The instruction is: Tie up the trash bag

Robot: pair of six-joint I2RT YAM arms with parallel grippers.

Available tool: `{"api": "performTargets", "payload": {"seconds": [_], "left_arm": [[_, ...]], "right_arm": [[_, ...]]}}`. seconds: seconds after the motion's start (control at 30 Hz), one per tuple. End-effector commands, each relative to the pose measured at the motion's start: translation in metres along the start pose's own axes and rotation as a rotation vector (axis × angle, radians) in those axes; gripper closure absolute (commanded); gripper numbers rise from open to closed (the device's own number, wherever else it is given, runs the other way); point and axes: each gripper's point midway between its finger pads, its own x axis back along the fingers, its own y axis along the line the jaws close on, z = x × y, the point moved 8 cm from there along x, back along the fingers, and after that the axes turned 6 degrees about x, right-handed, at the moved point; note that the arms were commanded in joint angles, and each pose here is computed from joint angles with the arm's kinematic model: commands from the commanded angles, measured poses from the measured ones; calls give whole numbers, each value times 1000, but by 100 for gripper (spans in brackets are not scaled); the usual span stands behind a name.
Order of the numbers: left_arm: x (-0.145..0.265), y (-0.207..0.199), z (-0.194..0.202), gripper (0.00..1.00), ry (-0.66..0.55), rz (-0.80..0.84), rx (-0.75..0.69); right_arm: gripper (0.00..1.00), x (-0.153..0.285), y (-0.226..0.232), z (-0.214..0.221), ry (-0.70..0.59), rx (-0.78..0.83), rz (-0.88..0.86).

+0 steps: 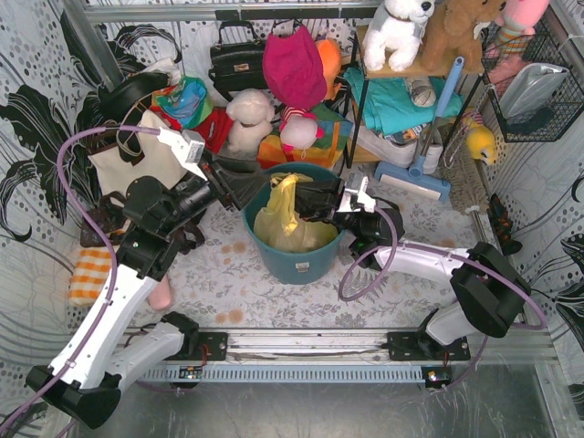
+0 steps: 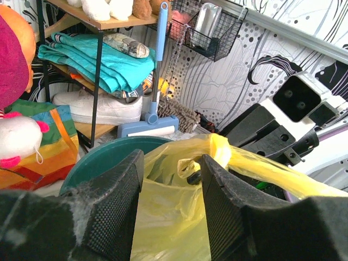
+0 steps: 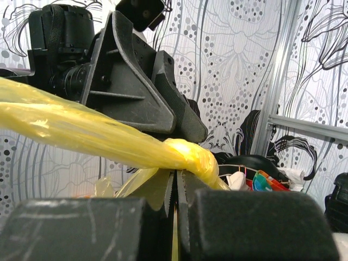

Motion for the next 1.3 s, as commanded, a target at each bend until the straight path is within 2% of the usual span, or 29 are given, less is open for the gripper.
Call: {"api": "performTargets", "payload": {"seconds": [0.0, 0.97, 1.13, 1.27], "left_arm": [[-3, -4, -11, 45, -44, 1, -23], [-6, -5, 35, 43, 94, 125, 94], [-2, -9, 33, 43, 78, 130, 87], [2, -13, 15, 43, 9, 71, 43]], "right_arm": [[100, -14, -6, -26, -132, 83, -13], [100, -29, -19, -29, -164, 146, 40], [100, -29, -18, -28, -162, 146, 28], [100, -28, -16, -26, -158, 141, 14]]}}
